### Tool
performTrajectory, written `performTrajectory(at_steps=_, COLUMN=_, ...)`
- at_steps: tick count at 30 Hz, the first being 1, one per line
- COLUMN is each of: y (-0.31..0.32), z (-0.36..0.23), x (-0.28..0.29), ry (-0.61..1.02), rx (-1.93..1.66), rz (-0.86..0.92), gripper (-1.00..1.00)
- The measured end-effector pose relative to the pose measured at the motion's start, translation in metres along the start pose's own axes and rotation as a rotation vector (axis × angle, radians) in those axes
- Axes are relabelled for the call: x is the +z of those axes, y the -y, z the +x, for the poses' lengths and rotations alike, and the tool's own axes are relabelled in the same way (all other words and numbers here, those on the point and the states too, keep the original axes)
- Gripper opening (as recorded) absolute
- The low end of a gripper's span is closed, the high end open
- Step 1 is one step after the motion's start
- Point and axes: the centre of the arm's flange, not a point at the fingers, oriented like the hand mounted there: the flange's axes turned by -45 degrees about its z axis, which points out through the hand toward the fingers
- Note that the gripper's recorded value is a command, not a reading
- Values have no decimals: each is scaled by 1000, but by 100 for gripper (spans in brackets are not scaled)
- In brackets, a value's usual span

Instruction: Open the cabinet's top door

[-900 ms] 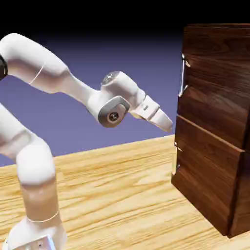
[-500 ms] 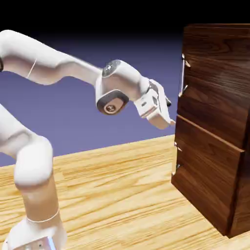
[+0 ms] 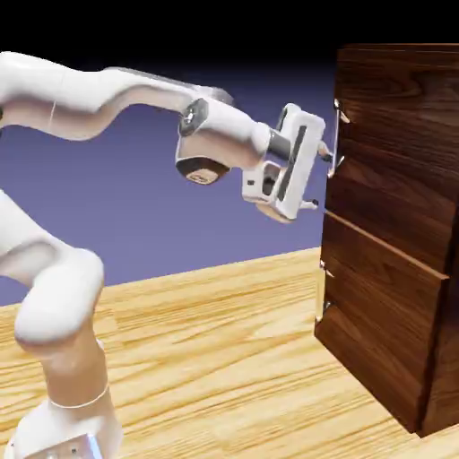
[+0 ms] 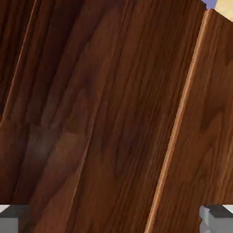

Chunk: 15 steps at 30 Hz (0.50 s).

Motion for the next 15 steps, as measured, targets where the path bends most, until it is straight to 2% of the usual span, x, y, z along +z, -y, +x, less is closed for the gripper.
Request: performTrajectory(at_steps=15, y=15, z=-24, x=-2, ry=43, rx=712, rz=194, gripper=0)
